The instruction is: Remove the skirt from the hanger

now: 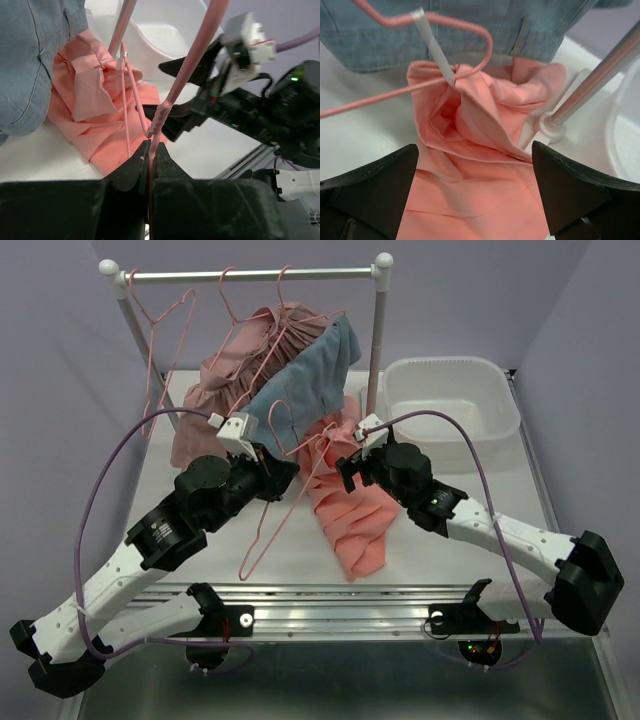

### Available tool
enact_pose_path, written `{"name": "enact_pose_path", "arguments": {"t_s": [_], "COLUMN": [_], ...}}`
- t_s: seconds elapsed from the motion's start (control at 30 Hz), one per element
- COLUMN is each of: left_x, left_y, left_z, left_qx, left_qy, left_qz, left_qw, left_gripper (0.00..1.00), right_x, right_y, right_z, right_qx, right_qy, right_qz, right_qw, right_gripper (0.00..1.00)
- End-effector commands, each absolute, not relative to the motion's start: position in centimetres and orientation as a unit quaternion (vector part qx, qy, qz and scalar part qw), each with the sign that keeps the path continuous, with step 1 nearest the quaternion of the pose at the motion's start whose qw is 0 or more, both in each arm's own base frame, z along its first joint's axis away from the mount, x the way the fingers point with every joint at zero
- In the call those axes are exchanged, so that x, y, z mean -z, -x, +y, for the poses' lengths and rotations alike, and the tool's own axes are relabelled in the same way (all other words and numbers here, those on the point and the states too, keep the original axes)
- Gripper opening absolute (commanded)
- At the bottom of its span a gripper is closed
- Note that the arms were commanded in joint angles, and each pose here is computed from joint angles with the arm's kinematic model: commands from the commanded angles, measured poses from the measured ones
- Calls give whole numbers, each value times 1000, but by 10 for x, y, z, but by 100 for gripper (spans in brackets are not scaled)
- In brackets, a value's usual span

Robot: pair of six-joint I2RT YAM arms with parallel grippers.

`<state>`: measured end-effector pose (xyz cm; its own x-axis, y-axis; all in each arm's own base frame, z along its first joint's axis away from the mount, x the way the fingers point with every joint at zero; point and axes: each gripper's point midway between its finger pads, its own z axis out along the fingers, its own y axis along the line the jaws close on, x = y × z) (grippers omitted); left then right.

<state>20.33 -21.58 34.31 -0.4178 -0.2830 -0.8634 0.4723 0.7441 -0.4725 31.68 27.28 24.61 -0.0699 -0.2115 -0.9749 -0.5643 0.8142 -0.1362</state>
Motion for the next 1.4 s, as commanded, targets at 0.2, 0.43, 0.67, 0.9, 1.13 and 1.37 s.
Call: {"name": "enact_pose_path", "arguments": {"t_s": [0.2,0.43,0.67,0.9,1.13,1.37], "left_x": [-398,-389,-381,-378,-372,-368], "left_y": [-172,-172,-176,-185,-192,-193], "left_z": [-211,-208,-204,-189,-188,-188], "left_qx": [424,413,397,368,353,350], "left_qy": [-94,-89,-75,-41,-32,-30], "left_qz": [704,721,734,741,747,748], "left_qw": [561,549,545,560,562,563], "left_gripper": [0,0,0,0,0,0], "right_x": [-233,-230,-239,-233,-234,-241], "right_y": [-352,-353,-359,-354,-349,-346], "right_z": [287,302,291,281,274,260], "right_qx": [-184,-249,-260,-264,-276,-273], "right_qy": [301,323,282,261,227,178], "right_qz": [696,665,671,683,695,712], "right_qw": [626,626,634,629,624,622], "right_gripper": [98,44,1,1,1,8]}}
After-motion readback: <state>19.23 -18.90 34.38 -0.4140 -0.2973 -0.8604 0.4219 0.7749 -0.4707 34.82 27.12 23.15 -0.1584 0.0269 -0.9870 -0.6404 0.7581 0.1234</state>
